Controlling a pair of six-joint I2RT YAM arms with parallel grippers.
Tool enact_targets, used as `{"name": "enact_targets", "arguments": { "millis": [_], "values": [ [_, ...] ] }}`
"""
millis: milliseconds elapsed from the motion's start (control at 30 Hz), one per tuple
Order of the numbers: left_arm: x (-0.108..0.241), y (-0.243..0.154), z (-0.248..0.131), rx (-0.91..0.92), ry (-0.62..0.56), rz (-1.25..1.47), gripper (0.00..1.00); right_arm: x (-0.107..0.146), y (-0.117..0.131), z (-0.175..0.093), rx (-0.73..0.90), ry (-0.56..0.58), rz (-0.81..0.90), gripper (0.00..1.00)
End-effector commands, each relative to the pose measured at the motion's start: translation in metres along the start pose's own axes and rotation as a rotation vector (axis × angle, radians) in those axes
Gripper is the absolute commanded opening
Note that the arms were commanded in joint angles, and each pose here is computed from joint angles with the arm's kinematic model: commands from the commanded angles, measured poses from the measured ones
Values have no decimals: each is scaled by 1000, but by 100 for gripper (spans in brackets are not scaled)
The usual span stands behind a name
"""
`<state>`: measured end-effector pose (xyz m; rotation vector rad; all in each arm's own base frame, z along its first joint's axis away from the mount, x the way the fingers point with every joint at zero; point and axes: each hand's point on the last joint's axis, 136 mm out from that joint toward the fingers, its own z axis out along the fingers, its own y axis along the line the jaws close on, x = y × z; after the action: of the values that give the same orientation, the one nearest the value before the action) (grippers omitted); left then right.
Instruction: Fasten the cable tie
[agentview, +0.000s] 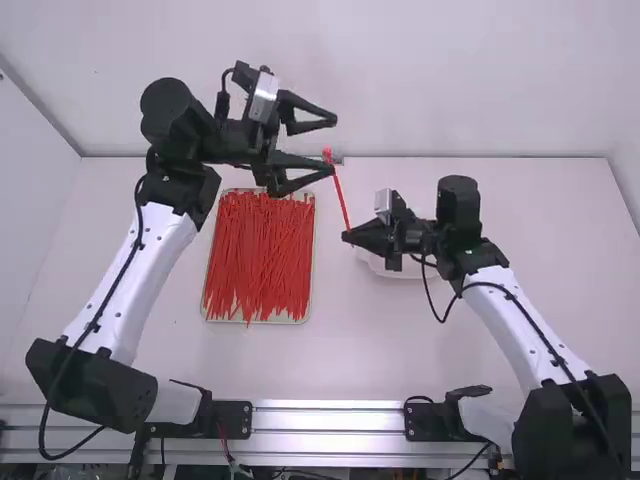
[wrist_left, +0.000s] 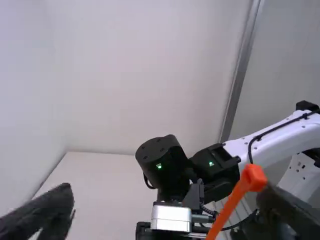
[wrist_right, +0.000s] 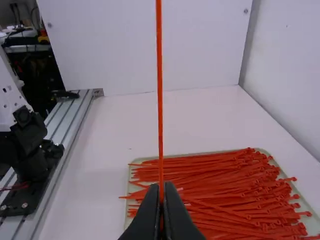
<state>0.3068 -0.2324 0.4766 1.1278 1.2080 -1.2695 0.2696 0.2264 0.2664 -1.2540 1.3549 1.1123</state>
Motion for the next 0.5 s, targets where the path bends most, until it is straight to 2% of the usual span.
{"name": "enact_targets", "arguments": {
  "millis": [0, 200, 467],
  "values": [
    [-17, -2, -5, -55, -19, 86, 99, -7, -4, -4, 12, -10, 8, 0],
    [0, 23, -12, -172, 10, 54, 99, -23, -19, -14, 64, -32, 12, 0],
    [35, 43, -17, -288, 105, 28, 99, -39, -64, -33, 301, -24, 47, 0]
  ]
}}
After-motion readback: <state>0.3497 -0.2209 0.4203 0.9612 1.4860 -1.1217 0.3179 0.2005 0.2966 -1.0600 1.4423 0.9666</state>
